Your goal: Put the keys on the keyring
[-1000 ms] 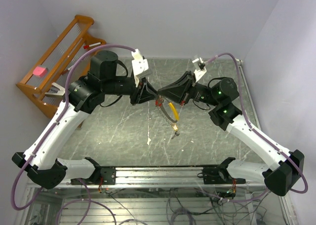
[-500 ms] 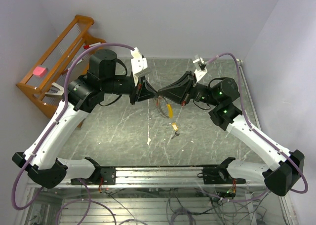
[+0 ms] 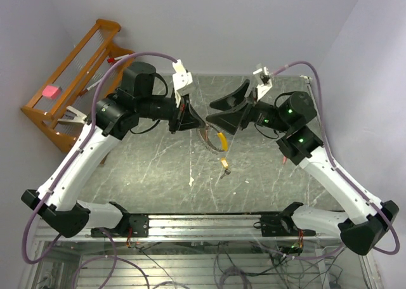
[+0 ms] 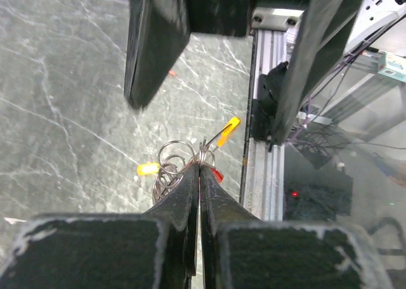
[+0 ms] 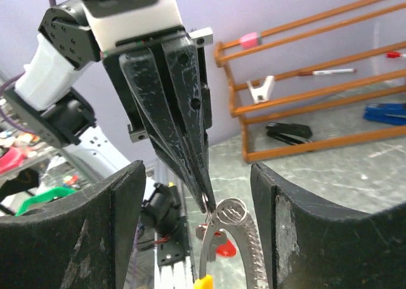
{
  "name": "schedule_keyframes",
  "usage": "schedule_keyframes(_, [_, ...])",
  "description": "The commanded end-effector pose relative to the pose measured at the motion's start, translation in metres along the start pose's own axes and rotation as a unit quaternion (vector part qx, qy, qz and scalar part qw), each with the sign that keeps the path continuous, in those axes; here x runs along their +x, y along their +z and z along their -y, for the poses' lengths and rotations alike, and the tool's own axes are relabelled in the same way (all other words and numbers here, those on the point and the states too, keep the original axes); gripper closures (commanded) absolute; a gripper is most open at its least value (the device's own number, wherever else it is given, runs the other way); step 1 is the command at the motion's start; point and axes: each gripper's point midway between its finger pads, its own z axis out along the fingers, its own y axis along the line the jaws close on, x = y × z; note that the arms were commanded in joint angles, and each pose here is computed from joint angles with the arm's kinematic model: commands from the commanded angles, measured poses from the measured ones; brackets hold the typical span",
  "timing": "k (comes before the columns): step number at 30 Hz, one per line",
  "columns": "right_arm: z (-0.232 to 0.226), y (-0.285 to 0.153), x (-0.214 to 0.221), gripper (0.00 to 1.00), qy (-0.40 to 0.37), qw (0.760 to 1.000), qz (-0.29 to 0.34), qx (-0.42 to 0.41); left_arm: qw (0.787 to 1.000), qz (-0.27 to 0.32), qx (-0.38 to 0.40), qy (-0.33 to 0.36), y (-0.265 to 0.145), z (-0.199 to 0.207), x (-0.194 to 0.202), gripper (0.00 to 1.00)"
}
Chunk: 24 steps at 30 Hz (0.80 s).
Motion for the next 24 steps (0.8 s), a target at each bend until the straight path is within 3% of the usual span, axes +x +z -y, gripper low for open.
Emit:
schedule_keyframes(1, [0.01, -0.021, -0.016, 0.33, -0.034, 0.998, -0.007, 0.061, 0.996, -0.008, 0.028, -0.08, 0.005, 0.001, 0.01, 0.93])
schedule_keyframes(5, [0.036, -0.041, 0.001, 0.32, -0.015, 0.989, -0.051, 0.137, 0.985, -0.033, 0.04, -0.166, 0.011, -0.009, 0.031, 0.93])
schedule_keyframes(9, [0.048, -0.05, 0.023, 0.32, 0.027, 0.983, -0.087, 0.162, 0.962, -0.033, 0.057, -0.264, 0.021, -0.014, 0.046, 0.93])
schedule_keyframes(16, [0.062, -0.055, 0.07, 0.35, 0.105, 0.967, -0.15, 0.176, 0.9, -0.047, 0.03, -0.432, 0.029, -0.043, 0.086, 0.93])
schedule_keyframes(24, [0.061, -0.062, 0.103, 0.41, 0.174, 0.947, -0.203, 0.177, 0.857, -0.051, 0.011, -0.513, 0.032, -0.061, 0.107, 0.93])
